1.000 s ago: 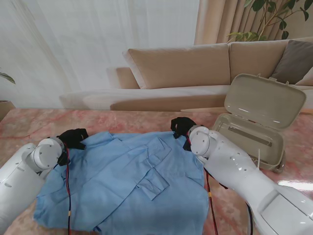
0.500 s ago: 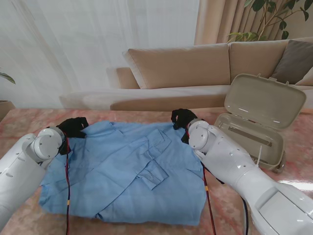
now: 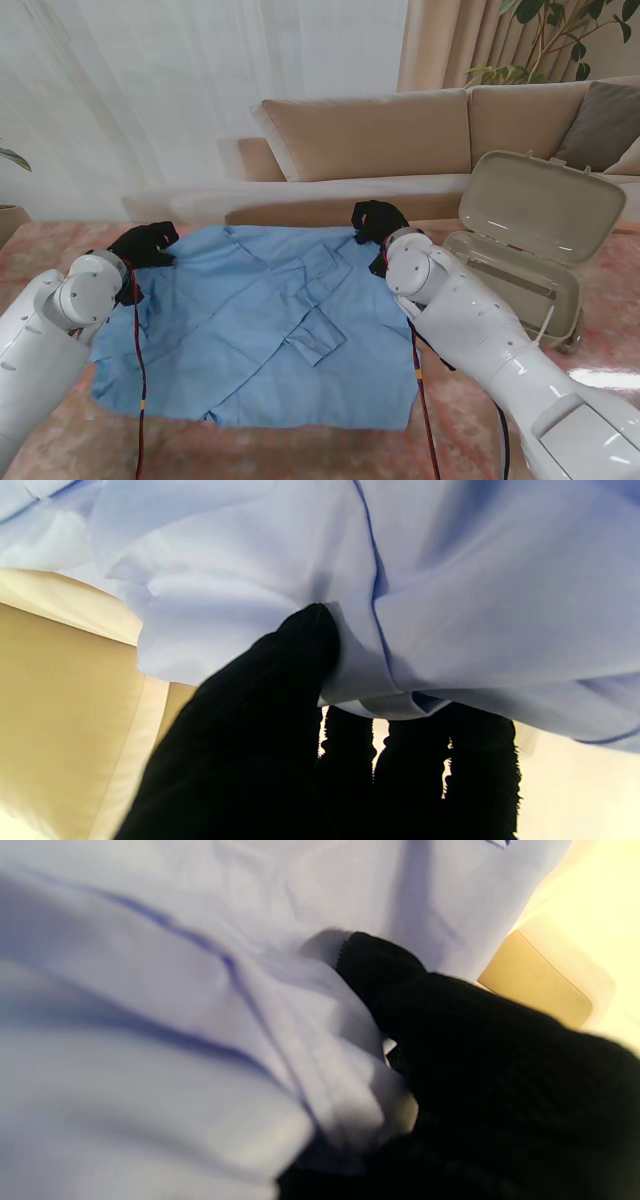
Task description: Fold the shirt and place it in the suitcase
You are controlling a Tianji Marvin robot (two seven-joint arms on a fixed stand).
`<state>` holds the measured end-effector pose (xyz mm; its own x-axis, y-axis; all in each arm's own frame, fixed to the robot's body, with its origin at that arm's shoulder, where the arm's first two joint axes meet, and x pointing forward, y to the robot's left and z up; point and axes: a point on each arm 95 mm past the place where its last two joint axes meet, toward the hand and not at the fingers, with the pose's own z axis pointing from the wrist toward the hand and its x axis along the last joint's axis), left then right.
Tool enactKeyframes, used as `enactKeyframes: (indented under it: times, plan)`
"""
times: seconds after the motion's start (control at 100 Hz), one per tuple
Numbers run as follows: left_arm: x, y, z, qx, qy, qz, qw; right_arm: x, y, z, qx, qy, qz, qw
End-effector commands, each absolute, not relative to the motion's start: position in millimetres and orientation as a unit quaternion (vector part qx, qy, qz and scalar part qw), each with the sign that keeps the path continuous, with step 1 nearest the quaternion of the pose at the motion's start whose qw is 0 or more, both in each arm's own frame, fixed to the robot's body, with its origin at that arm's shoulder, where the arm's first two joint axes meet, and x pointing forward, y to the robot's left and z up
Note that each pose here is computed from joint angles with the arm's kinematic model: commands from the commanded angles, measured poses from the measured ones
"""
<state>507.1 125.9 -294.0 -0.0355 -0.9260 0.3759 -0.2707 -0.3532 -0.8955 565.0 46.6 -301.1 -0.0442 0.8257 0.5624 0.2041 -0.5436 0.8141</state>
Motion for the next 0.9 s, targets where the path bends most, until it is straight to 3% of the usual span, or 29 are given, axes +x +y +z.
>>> enactKeyframes:
  times: [0.0,0.89]
  plan:
    - [500.4,126.5,-298.8,-0.621,0.484,-0.536,0.304,560.8,39.0,-307.7,0.645,0.408,0.593,0.258]
    - [409.1,121.6,-282.2,-0.604,0.471,-0.558,0.319,473.2,19.3,-294.6,0.579,0.395,0.674,0.232]
